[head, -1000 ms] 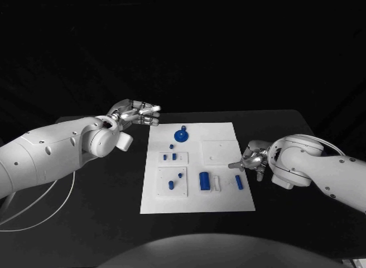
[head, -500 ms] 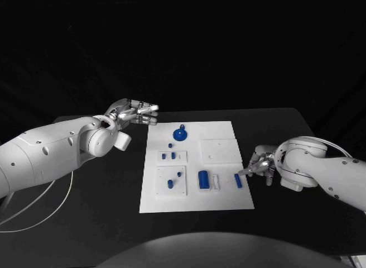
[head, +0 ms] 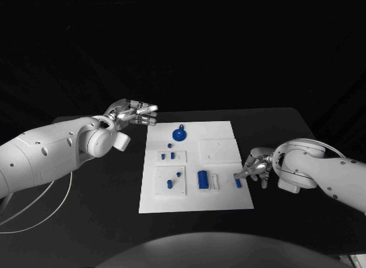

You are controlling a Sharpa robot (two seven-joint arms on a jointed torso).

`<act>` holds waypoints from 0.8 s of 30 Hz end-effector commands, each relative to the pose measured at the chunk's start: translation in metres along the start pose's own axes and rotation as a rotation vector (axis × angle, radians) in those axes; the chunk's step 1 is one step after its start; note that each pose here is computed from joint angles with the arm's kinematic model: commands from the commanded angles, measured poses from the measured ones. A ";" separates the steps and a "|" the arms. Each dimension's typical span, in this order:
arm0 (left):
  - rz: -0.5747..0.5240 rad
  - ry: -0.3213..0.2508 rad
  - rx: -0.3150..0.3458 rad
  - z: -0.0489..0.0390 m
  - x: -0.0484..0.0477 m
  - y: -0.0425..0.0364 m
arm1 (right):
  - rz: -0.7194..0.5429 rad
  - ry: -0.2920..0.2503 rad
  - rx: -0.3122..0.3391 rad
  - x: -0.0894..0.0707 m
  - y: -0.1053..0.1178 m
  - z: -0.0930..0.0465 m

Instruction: Assemble the parts on the task board

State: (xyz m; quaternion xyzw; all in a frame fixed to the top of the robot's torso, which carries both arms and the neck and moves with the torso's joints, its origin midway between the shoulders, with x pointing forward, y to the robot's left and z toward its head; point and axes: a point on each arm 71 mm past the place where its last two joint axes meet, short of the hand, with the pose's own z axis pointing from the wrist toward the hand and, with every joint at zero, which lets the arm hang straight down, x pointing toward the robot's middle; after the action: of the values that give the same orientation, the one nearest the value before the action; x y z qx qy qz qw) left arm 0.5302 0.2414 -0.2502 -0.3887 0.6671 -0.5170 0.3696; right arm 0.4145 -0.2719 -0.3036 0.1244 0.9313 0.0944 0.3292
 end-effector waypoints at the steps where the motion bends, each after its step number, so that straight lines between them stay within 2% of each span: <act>1: -0.002 0.018 0.004 0.0006 0.0022 -0.0007 | -0.051 0.032 -0.034 0.004 0.004 0.000; 9: -0.002 0.021 0.002 0.0008 0.0026 -0.0003 | -0.087 0.061 -0.015 0.012 0.008 0.003; 17: -0.001 0.022 0.000 0.0005 0.0024 0.0001 | -0.107 0.032 0.053 0.013 0.006 0.006; 24: -0.001 0.023 -0.001 0.0002 0.0025 0.0003 | -0.113 0.019 0.081 0.014 0.007 0.009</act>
State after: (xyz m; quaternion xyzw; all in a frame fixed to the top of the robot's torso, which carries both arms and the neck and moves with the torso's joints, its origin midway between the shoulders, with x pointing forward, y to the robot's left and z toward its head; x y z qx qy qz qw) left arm 0.5299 0.2416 -0.2514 -0.3882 0.6701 -0.5153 0.3671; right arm 0.4107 -0.2576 -0.3163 0.0889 0.9427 0.0641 0.3151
